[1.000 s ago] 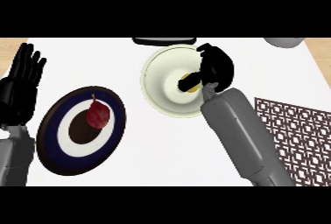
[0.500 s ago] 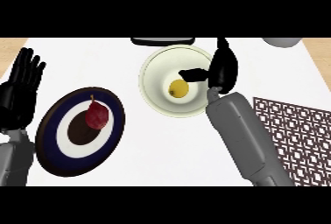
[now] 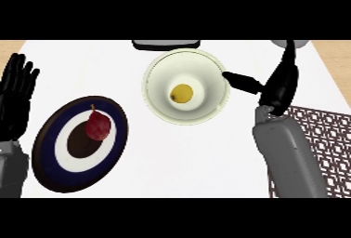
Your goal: Pick the lemon from the placemat and place it in the bowl
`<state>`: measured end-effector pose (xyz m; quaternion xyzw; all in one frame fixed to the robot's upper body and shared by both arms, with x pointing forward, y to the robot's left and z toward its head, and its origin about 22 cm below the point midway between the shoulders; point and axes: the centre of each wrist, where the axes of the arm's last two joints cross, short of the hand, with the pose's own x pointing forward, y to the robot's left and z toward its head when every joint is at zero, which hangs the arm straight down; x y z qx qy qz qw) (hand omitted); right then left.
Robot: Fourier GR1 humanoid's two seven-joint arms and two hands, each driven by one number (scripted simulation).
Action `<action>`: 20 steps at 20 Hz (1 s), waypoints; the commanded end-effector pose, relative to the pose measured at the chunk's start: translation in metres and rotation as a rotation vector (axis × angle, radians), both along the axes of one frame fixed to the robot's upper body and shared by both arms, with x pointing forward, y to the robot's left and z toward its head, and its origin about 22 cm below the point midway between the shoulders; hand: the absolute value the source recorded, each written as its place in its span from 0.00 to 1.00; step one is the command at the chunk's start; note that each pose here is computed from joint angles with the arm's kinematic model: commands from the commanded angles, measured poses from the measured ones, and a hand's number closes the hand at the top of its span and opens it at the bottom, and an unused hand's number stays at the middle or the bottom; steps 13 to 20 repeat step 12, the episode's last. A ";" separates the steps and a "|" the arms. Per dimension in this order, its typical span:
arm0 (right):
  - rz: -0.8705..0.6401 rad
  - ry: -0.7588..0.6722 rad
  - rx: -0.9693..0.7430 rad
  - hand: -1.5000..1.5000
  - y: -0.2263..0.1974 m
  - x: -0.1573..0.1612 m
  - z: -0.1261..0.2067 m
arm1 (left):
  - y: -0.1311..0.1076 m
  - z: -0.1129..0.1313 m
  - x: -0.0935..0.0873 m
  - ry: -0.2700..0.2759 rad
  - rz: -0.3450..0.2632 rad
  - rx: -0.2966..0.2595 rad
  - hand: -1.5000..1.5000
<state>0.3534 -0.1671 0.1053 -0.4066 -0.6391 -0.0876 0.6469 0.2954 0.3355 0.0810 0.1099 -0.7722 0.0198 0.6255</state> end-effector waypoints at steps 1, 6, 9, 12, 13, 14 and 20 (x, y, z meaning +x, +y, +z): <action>-0.062 -0.067 0.031 0.00 -0.054 -0.034 -0.001 | 0.014 -0.001 0.001 -0.003 -0.002 -0.002 0.50; -0.050 -0.115 0.054 0.00 -0.102 -0.088 -0.001 | -0.001 0.009 0.000 -0.007 0.003 0.014 0.50; -0.035 -0.113 0.074 0.00 -0.127 -0.112 -0.026 | -0.006 0.011 0.009 -0.010 -0.003 0.020 0.50; -0.014 -0.149 0.096 0.00 -0.155 -0.140 0.002 | -0.003 0.007 0.002 -0.016 0.011 0.010 0.50; -0.014 -0.149 0.096 0.00 -0.155 -0.140 0.002 | -0.003 0.007 0.002 -0.016 0.011 0.010 0.50; -0.014 -0.149 0.096 0.00 -0.155 -0.140 0.002 | -0.003 0.007 0.002 -0.016 0.011 0.010 0.50; -0.014 -0.149 0.096 0.00 -0.155 -0.140 0.002 | -0.003 0.007 0.002 -0.016 0.011 0.010 0.50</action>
